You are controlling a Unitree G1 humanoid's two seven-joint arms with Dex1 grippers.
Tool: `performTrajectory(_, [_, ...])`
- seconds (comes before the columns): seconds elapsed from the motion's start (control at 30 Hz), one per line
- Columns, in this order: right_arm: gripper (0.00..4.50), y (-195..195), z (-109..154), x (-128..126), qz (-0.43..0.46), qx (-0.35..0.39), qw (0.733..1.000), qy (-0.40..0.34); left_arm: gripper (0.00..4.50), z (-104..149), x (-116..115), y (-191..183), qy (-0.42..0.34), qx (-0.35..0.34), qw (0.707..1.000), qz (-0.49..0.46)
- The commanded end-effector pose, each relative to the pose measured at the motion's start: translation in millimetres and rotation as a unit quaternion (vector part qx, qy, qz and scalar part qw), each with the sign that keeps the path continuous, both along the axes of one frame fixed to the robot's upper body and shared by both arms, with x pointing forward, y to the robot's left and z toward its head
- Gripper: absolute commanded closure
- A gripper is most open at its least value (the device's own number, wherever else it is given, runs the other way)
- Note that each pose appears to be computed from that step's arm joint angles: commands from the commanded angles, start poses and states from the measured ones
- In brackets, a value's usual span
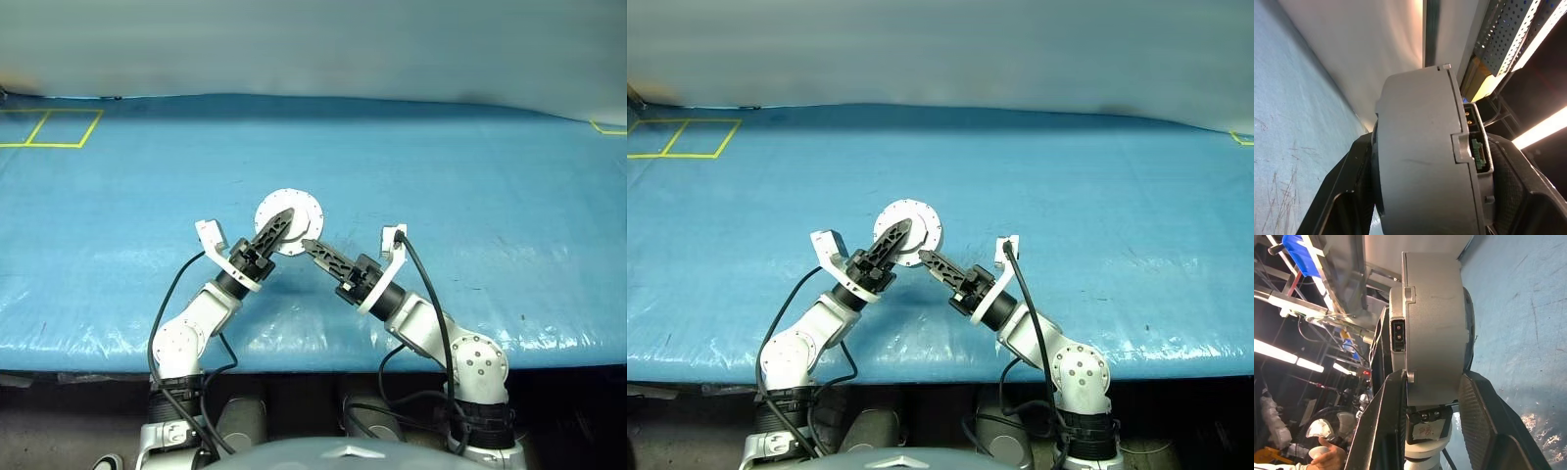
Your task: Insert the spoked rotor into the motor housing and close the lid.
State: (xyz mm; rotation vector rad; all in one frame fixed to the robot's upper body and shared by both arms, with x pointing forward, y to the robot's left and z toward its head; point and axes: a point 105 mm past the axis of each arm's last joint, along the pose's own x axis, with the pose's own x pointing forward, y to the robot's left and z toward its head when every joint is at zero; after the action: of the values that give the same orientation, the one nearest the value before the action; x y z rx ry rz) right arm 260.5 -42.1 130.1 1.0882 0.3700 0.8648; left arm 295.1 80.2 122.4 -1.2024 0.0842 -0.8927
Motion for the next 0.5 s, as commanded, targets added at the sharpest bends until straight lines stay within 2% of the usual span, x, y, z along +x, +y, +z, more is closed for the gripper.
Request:
performTrajectory(0.03, [3.34,-1.8,11.8,12.3,-0.029,0.009,0.999,-0.011,1.84,10.7,-21.8,-29.0,-0.008,0.014,0.995,-0.094])
performTrajectory(0.1, [3.34,-1.4,9.6,13.8,-0.031,-0.004,0.999,-0.01,1.84,3.0,-26.6,-33.3,0.002,0.048,0.992,-0.116])
performTrajectory(0.33, [3.34,-1.2,8.0,16.1,-0.043,-0.048,0.997,-0.041,1.84,-3.2,-20.6,-28.8,0.01,0.074,0.992,-0.105])
performTrajectory(0.5, [1.63,1.1,14.5,14.0,-0.039,-0.041,0.996,-0.069,1.84,-12.2,-11.0,-25.7,0.021,0.102,0.991,-0.081])
